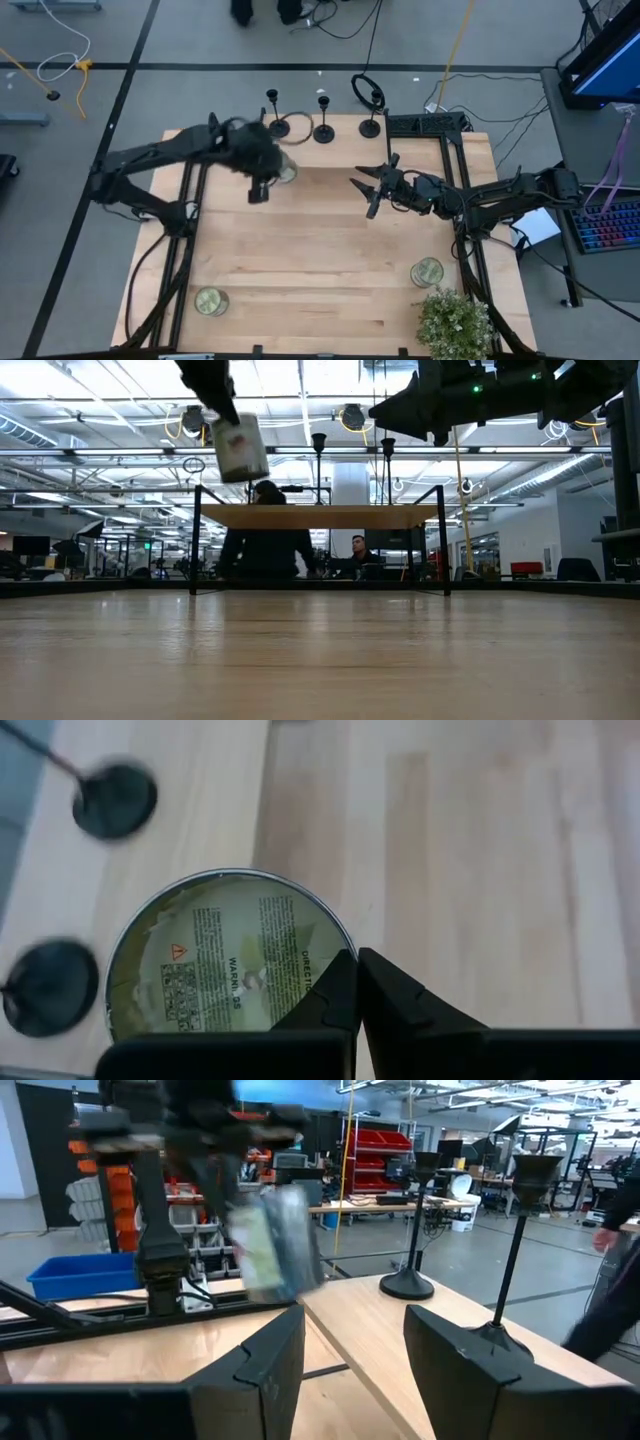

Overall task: Pick & Place candle stick holders
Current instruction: Put the top left green scented candle on the shelf

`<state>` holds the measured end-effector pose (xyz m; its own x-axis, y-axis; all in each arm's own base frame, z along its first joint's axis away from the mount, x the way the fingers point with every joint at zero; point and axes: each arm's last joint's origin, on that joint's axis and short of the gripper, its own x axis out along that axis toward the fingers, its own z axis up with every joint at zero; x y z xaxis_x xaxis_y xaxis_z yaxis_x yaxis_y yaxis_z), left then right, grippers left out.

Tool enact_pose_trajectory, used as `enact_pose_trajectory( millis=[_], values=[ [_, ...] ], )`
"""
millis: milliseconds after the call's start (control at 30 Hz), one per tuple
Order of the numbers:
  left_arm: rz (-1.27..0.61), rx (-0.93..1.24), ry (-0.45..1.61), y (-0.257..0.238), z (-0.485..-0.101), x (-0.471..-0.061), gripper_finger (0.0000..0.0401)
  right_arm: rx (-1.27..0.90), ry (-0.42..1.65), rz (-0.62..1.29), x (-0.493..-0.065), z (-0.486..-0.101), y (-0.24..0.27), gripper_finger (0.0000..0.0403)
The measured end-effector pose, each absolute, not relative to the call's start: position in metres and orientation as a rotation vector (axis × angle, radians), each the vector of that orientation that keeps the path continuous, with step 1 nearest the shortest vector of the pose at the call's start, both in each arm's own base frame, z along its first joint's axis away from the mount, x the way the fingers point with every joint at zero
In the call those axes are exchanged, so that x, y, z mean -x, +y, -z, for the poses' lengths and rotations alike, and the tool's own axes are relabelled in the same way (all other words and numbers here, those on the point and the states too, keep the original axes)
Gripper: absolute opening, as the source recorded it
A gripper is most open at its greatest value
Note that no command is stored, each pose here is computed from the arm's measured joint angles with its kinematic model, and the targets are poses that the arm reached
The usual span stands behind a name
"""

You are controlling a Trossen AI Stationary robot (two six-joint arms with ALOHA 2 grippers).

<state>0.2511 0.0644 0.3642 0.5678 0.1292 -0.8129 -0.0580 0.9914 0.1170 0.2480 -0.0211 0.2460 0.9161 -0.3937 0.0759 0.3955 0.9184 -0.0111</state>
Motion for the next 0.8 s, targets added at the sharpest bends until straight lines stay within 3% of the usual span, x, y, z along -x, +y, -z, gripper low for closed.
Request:
enact_pose_trajectory(
  millis=[300, 800],
  values=[
    [-0.148, 0.050, 1.052, 0.130, -0.345, -0.253, 0.0007, 0.029, -0.070, 0.406, -0.248, -0.246, -0.021, 0.0162],
    [-0.142, -0.001, 1.011, 0.151, -0.345, -0.246, 0.0008, 0.039, -0.052, 0.406, -0.248, -0.244, -0.021, 0.0162]
  ],
)
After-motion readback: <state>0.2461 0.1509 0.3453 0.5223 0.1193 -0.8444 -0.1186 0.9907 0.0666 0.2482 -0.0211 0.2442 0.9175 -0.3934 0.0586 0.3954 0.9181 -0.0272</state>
